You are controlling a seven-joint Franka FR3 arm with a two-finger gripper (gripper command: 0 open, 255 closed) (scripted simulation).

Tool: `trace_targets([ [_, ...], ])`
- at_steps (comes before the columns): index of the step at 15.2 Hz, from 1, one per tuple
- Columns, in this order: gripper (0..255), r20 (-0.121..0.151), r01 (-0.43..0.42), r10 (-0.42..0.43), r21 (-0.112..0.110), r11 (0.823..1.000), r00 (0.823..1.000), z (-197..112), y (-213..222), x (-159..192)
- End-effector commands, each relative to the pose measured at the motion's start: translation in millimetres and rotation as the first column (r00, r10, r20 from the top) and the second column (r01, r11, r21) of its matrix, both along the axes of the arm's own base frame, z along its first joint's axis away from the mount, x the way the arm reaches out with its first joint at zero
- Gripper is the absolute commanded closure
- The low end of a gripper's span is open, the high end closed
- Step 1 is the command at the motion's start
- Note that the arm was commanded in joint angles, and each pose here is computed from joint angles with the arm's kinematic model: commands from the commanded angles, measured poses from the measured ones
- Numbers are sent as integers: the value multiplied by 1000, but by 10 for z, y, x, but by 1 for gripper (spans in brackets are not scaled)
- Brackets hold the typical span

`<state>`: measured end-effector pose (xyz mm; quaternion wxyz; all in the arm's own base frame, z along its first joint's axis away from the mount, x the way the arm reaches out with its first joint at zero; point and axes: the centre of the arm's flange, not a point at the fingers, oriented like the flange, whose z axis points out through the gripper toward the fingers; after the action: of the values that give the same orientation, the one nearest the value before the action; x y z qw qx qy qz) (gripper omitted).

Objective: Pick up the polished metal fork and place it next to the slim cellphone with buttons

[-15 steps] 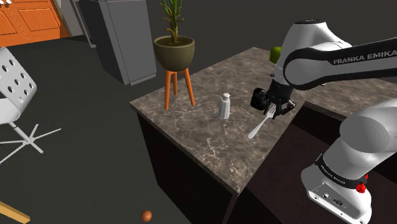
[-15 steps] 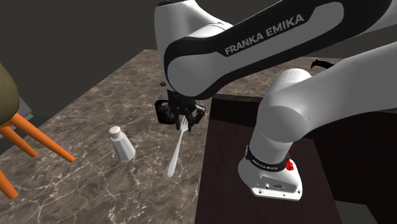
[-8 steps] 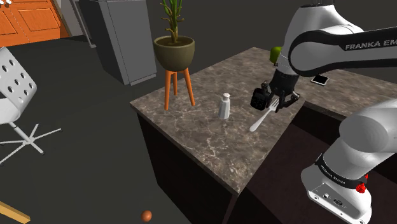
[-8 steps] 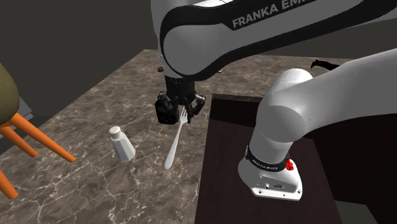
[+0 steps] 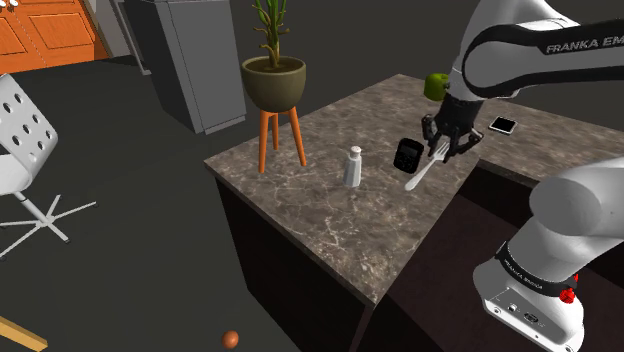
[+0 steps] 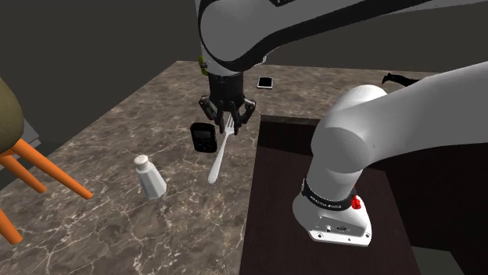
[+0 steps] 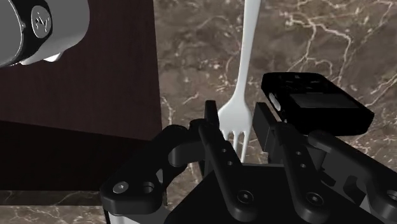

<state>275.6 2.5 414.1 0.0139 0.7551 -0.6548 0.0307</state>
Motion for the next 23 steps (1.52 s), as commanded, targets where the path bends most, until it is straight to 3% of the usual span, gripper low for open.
trace_targets([
  [1,255,0,-2,2,-1,1000,1000,5,-248,12],
  [23,255,0,-2,2,-1,1000,1000,18,-3140,279],
])
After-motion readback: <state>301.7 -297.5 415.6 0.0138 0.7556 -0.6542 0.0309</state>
